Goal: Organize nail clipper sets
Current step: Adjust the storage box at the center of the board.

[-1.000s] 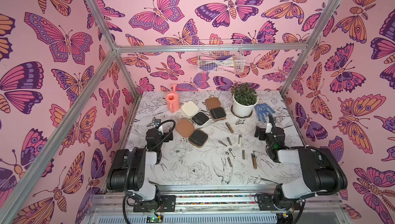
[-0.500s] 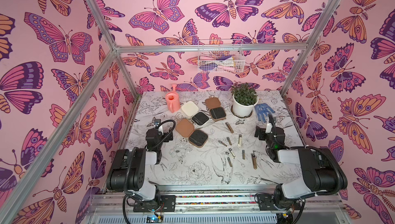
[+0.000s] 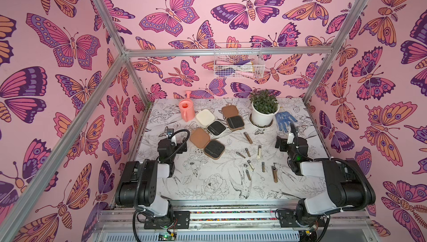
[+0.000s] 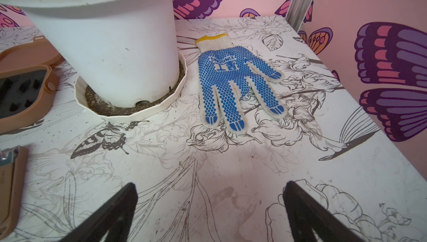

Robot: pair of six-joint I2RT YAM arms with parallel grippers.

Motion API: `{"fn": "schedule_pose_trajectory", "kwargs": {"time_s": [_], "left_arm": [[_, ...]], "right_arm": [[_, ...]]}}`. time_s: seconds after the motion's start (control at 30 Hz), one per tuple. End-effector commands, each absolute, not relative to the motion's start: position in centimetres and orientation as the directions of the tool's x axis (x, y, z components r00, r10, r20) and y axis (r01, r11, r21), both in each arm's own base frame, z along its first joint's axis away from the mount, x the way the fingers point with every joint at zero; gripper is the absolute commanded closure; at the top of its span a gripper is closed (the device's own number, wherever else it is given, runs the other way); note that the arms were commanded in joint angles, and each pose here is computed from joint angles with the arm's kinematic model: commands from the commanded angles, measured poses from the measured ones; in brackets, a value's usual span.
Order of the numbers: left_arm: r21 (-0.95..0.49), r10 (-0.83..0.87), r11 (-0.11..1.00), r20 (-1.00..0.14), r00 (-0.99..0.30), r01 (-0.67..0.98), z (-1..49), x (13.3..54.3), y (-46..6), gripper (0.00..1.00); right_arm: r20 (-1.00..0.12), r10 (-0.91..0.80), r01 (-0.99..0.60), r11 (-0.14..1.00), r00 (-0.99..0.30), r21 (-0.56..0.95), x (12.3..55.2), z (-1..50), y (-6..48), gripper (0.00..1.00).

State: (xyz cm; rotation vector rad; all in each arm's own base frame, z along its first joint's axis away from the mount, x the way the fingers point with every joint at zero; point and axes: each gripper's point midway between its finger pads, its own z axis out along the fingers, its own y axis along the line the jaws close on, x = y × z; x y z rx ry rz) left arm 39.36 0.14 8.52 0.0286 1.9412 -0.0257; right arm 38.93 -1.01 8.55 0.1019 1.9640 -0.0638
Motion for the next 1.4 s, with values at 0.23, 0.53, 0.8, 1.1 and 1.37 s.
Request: {"fn": "schedule_pose_trajectory", "kwargs": {"time_s": [0.23, 0.53, 0.8, 1.1, 1.37], "left_arm": [[-0.005, 0.007, 0.999, -0.938, -0.348, 0.035, 8.8, 39.4, 0.2, 0.00], [-0.096, -0.174, 0.921, -0.968, -0.180, -0.378, 19.9, 35.9, 5.9, 0.00], [-0.246, -0.392, 0.867, -0.874, -0.288, -0.434, 28.6, 32.5, 4.7, 0.06], [-0.295, -0.450, 0.892, -0.512, -0.732, -0.342, 21.4, 26.1, -3.3, 0.16], [-0.259, -0.530, 0.842, -0.237, -0.814, -0.472, 12.0, 21.4, -5.5, 0.07]], "right_arm": [[-0.930, 0.055, 0.085, 0.996, -0.365, 0.026, 39.5, 9.4, -1.0, 0.01], [-0.907, 0.134, 0.126, 0.988, -0.399, 0.090, 38.3, 18.8, -1.3, 0.00], [-0.781, 0.111, 0.039, 0.993, -0.615, 0.110, 35.5, 25.4, 4.5, 0.00], [-0.617, -0.129, -0.220, 0.973, -0.777, 0.073, 33.3, 22.9, 16.2, 0.00], [-0.523, -0.281, -0.413, 0.898, -0.805, 0.153, 32.6, 14.6, 27.6, 0.04]]}}
